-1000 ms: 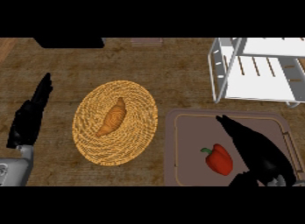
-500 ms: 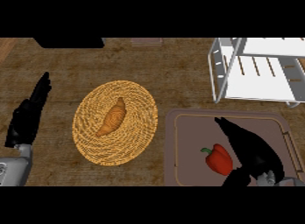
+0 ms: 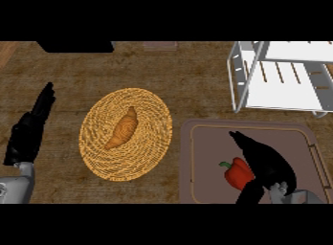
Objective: Pick the bell pepper from the tray and place it in the tiered basket
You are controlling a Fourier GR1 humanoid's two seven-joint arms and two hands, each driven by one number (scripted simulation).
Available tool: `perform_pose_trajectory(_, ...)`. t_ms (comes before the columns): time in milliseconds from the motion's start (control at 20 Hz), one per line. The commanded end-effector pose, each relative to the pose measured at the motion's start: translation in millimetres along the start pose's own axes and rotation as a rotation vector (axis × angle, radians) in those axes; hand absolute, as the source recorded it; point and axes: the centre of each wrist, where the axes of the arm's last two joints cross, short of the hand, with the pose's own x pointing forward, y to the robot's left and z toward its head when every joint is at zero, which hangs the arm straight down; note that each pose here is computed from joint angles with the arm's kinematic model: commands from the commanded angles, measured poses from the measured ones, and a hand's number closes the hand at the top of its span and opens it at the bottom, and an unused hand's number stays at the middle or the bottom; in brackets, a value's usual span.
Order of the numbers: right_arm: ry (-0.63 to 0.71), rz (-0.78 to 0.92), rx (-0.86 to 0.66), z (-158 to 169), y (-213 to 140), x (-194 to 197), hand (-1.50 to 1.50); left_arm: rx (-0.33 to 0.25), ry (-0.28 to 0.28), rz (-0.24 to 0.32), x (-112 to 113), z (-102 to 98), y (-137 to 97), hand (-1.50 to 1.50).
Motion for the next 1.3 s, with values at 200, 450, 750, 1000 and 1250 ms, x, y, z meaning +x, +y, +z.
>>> perform_pose_trajectory(200, 0.042, -0.003, 0.073, -30.3, 18.1, -8.2, -1.5, -0.001, 0.003, 0.013, 15.6, -11.3, -2.1, 0.0)
perform_pose_trajectory(450, -0.07, 0.243, 0.146, -18.8, 24.8, 3.7, 1.5, 0.017, 0.017, 0.001, 6.6, -19.6, -5.3, 0.0)
perform_pose_trajectory(750, -0.093, 0.082, 0.088, -19.1, 44.4, -6.8, 1.5, 0.0, 0.007, -0.022, 4.7, 3.9, -5.3, 0.0)
perform_pose_trajectory(1000, -0.113, -0.006, 0.033, -6.6, 24.9, 43.5, 1.5, -0.022, 0.018, 0.014, 9.6, -2.3, 11.5, 0.0)
perform_pose_trajectory(1250, -0.132, -0.009, -0.2, -23.6, 28.8, 134.3, 1.5, -0.03, -0.025, 0.002, 17.4, -8.1, -16.9, 0.0)
